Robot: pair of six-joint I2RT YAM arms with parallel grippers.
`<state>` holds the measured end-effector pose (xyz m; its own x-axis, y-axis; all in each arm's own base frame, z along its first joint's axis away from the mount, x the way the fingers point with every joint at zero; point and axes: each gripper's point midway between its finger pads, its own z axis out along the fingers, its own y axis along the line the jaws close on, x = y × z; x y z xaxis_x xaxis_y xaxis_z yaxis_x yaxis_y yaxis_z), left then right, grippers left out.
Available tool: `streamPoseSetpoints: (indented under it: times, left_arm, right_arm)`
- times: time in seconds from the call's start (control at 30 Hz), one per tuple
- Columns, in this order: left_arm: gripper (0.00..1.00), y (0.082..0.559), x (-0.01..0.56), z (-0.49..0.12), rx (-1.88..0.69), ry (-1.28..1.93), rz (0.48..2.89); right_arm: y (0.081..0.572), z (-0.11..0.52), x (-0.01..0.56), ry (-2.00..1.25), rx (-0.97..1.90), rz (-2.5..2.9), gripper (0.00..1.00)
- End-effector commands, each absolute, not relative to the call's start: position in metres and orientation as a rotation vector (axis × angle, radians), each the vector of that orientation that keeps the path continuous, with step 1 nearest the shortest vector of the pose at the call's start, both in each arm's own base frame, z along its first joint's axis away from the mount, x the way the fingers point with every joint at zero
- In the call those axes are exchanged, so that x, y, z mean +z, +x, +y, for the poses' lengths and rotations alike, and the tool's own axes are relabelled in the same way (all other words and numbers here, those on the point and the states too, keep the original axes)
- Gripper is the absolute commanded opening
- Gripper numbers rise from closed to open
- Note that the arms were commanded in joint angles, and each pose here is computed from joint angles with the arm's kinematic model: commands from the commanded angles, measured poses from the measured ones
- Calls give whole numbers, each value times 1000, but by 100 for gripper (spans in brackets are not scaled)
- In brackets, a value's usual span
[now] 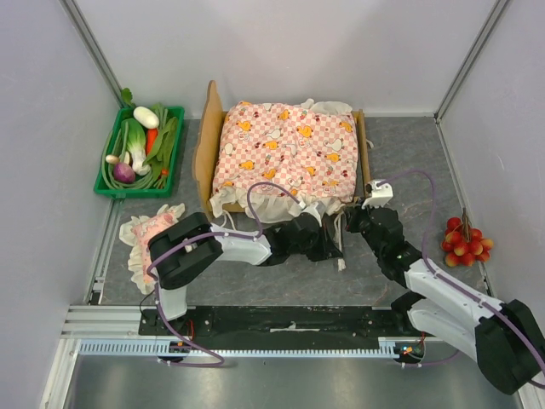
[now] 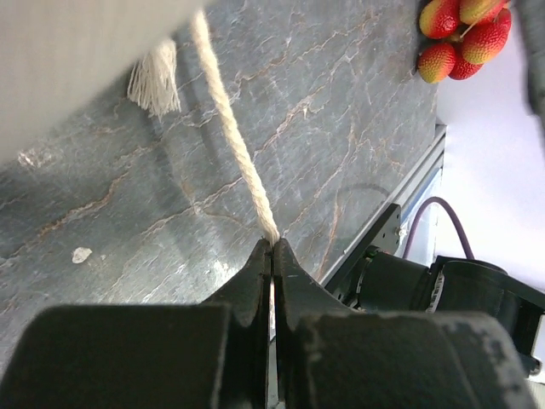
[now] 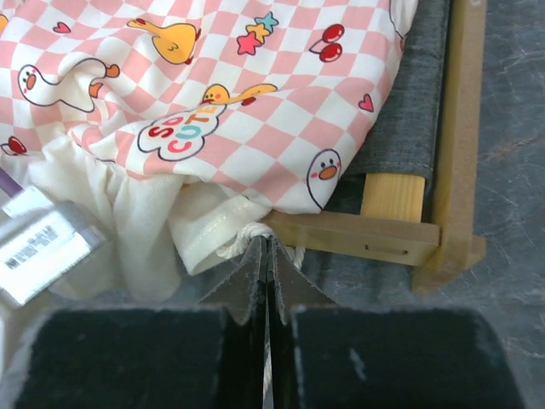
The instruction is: Set up the pet bed
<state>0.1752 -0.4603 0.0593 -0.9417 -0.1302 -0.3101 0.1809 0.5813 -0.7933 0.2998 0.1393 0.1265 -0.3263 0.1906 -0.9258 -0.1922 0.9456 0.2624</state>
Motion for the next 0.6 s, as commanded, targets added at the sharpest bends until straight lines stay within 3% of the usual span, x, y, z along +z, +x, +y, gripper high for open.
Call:
streamPoseSetpoints:
  times: [0.0, 0.57]
  left_arm:
    - [2, 193, 104, -466, -1261, 164, 2325]
    - [2, 205, 126, -458, -1080, 311, 2281]
  right_arm:
    - [285, 123, 111, 22, 318, 1950, 0]
    - [239, 119, 88, 156, 446, 2083, 0]
